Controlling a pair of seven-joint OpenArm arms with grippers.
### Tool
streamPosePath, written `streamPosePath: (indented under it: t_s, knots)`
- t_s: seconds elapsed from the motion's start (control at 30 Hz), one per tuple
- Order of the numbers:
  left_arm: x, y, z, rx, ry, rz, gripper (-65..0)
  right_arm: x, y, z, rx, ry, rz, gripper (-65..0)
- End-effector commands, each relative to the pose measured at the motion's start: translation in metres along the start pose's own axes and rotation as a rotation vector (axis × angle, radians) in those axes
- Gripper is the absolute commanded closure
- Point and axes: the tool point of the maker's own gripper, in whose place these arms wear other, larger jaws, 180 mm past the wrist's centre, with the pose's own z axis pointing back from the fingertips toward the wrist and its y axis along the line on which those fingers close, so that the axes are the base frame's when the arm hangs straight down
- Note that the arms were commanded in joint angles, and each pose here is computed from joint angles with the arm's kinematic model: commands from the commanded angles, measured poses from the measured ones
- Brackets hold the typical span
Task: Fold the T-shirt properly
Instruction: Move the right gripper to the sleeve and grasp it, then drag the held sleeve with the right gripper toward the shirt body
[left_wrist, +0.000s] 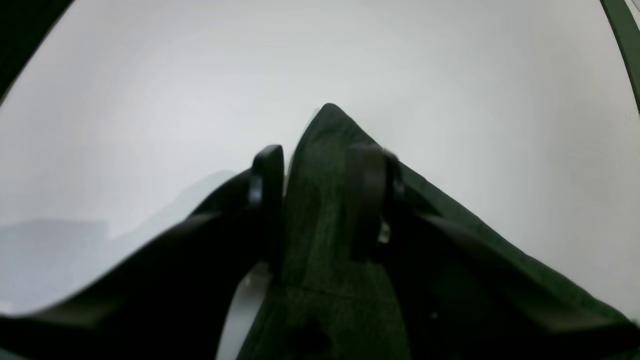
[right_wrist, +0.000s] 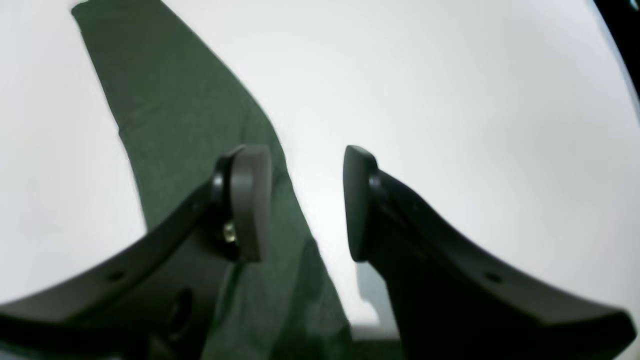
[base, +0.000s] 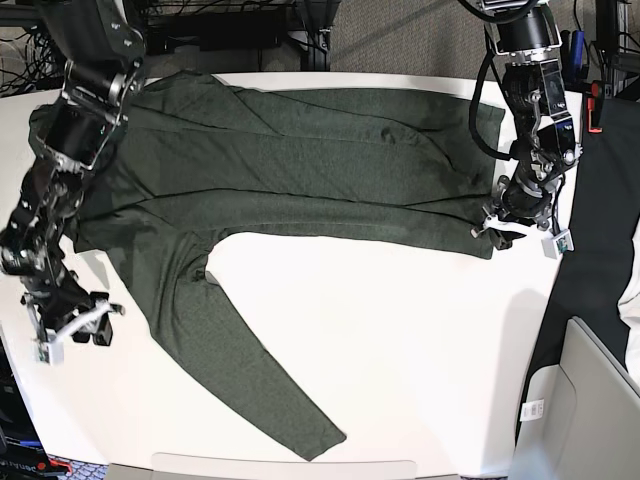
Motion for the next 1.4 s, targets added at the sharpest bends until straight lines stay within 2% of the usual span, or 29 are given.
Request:
streamPosePath:
  t_s: [0.0,0.27,0.43,0.5,0.7,1.07,1.17,1.37]
  knots:
    - [0.02,-0.005,0.003,-0.017,-0.058,-0.007,-20.7,0.024,-0.007,0.0,-0.008,-0.058,0.002,-25.0]
    - [0.019,-0.007,0.002,-0.02,-0.056,-0.01,-20.7,0.004,-0.006,-0.041,-0.002,0.007,-0.029,-26.5]
    - [0.019,-0.007,0.002,-0.022,-0.055,-0.009,-20.7,-0.012,-0.001,-0.053,0.006,0.053,-0.027,-42.2]
    - [0.019,-0.007,0.002,-0.022,-0.055,-0.009,-20.7,-0.015,0.0,-0.054,0.002,0.064,-0.017,-45.1]
    - [0.019,-0.007,0.002,-0.023,-0.056,-0.01,-20.7,-0.023,0.001,-0.057,0.008,0.066,-0.026,-43.0]
    - [0.019,-0.007,0.002,-0.023,-0.056,-0.01,-20.7,-0.059,0.017,-0.069,0.054,0.128,-0.08,-42.1]
    - [0.019,-0.007,0.002,-0.023,-0.056,-0.01,-20.7,-0.062,0.02,-0.07,0.059,0.139,-0.083,-37.0]
    - [0.027,-0.013,0.008,-0.036,-0.081,-0.02,-20.7,-0.069,0.028,-0.071,0.072,0.163,-0.087,-22.3]
